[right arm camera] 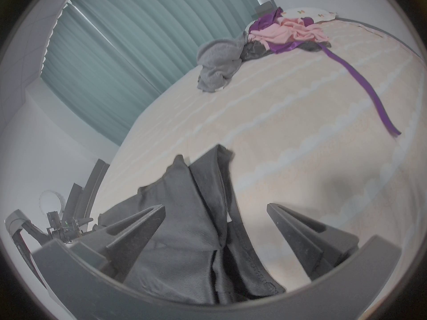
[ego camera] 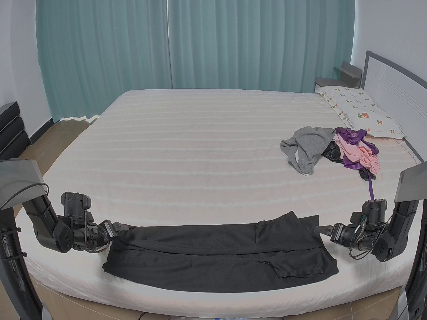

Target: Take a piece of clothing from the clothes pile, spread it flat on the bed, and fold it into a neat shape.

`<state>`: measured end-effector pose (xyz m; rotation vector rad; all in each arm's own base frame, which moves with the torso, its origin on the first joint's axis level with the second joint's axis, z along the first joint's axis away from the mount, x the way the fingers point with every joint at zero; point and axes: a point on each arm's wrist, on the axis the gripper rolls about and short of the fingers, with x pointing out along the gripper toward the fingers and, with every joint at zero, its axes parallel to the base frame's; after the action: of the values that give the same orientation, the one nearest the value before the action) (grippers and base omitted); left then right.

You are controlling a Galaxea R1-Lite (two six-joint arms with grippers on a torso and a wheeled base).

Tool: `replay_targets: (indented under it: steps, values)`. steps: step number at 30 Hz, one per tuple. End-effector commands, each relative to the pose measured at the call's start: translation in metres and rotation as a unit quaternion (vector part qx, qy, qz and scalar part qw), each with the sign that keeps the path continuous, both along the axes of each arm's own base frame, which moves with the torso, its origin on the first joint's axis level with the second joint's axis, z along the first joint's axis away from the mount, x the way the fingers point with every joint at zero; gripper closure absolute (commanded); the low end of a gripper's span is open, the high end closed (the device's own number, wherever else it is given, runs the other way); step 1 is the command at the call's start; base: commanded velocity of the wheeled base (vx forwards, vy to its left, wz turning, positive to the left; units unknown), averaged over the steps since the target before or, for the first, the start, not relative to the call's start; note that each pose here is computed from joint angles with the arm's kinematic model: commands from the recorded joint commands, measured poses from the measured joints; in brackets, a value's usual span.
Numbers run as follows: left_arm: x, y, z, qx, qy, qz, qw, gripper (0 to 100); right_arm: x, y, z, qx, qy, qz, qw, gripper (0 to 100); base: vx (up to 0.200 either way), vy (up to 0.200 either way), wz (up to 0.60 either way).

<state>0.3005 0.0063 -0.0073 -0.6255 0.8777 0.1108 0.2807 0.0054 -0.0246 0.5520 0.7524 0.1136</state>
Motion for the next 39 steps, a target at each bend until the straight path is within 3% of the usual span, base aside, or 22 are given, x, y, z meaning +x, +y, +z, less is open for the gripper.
replay_targets:
  steps: [1,4,9,10,14,24,25,39]
  values:
    - [0.011,0.001,0.016,-0.002,-0.036,0.005,0.9994,0,0.000,-0.004,0.025,0.005,-0.035,-0.027,0.9990,0,0.000,0.000,0.00]
    - [0.024,0.001,0.020,-0.004,-0.054,0.006,0.9985,0,0.002,-0.005,0.030,0.008,-0.042,-0.055,0.9976,0,0.000,0.000,0.00]
    - [0.039,0.000,0.020,-0.005,-0.070,0.006,0.9975,0,0.004,-0.005,0.026,0.023,-0.032,-0.065,0.9971,0,0.000,0.000,0.00]
    - [0.052,-0.004,0.012,-0.010,-0.069,0.007,0.9975,0,0.008,-0.004,0.010,0.037,-0.008,-0.081,0.9960,0,0.000,0.000,0.00]
    - [0.056,-0.006,-0.007,-0.010,-0.049,0.008,0.9987,0,0.012,-0.007,0.005,0.043,-0.004,-0.089,0.9950,0,0.000,0.000,0.00]
    - [0.050,-0.008,-0.015,-0.009,-0.032,0.006,0.9994,0,0.012,-0.007,0.003,0.045,-0.001,-0.086,0.9952,0,0.000,0.000,0.00]
    - [0.051,-0.008,-0.015,-0.009,-0.032,0.006,0.9994,100,0.012,-0.007,0.003,0.046,-0.001,-0.087,0.9952,0,0.000,0.000,0.00]
    - [0.049,-0.002,-0.013,0.006,-0.033,0.051,0.9981,100,0.015,-0.003,-0.002,0.046,0.006,-0.080,0.9957,0,0.000,0.000,0.00]
